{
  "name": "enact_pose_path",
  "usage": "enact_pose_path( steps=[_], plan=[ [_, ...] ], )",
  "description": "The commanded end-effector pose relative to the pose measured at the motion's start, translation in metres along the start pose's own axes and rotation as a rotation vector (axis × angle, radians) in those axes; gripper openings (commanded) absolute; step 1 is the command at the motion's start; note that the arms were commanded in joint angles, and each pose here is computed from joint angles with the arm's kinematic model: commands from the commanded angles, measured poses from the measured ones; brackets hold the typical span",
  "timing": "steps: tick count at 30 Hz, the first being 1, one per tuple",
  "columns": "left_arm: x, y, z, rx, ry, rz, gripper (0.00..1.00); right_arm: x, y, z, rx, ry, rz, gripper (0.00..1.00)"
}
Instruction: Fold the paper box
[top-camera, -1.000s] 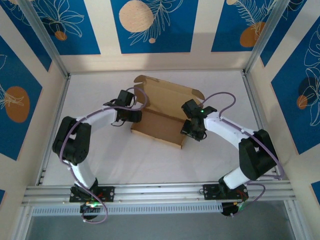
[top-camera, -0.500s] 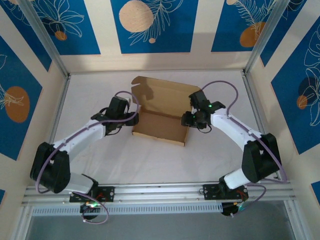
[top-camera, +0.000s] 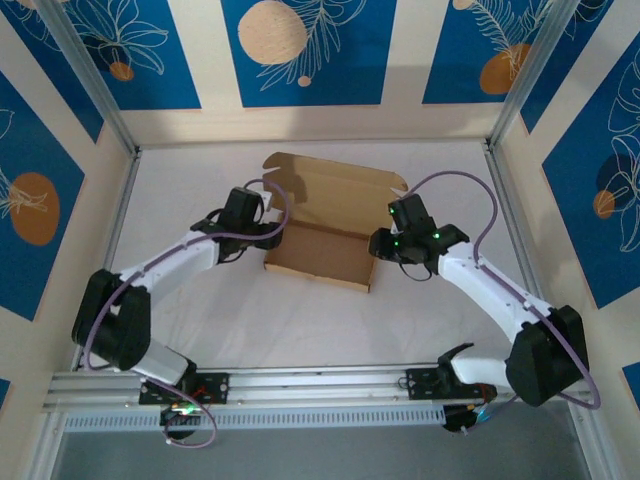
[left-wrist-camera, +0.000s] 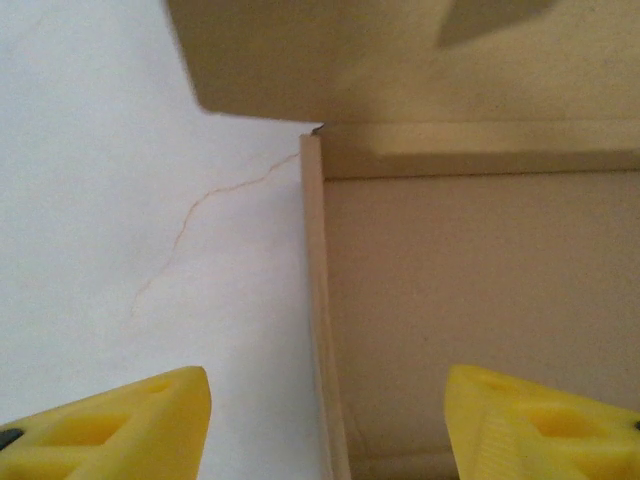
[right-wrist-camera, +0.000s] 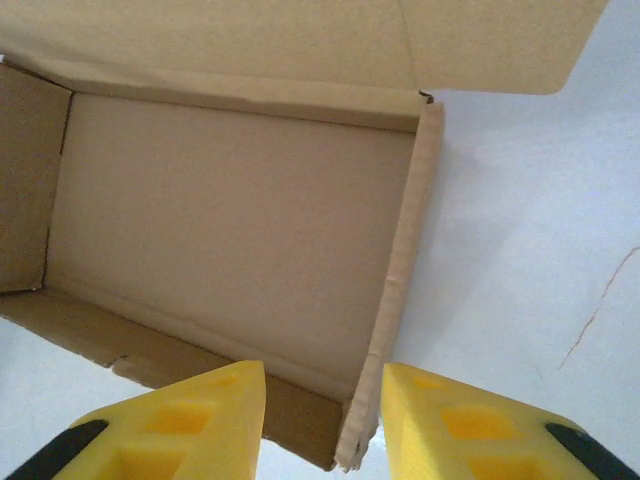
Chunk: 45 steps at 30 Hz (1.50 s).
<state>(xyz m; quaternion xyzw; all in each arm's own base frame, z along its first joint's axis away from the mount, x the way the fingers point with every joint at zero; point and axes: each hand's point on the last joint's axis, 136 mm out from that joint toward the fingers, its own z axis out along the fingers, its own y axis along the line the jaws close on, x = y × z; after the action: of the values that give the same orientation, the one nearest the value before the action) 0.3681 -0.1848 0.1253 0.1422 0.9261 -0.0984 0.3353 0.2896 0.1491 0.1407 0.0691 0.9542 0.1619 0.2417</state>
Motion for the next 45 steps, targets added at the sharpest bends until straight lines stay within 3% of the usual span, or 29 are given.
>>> enact_pose_path(
  steps=[1,19,32,45],
  plan=[
    [-0.017,-0.007,0.009,0.032,0.020,0.093,0.61,0.005,-0.020,0.011,0.132,0.021,0.113,0.38],
    [0.026,0.013,0.045,-0.060,0.131,0.083,0.57,0.022,-0.031,0.058,0.216,0.184,0.104,0.42],
    [0.021,0.001,0.046,-0.027,0.131,0.078,0.54,0.019,-0.042,0.073,0.349,0.246,0.043,0.35],
    [0.020,-0.013,0.044,-0.002,0.137,0.102,0.53,0.011,-0.055,0.077,0.601,0.258,-0.190,0.15]
  ],
)
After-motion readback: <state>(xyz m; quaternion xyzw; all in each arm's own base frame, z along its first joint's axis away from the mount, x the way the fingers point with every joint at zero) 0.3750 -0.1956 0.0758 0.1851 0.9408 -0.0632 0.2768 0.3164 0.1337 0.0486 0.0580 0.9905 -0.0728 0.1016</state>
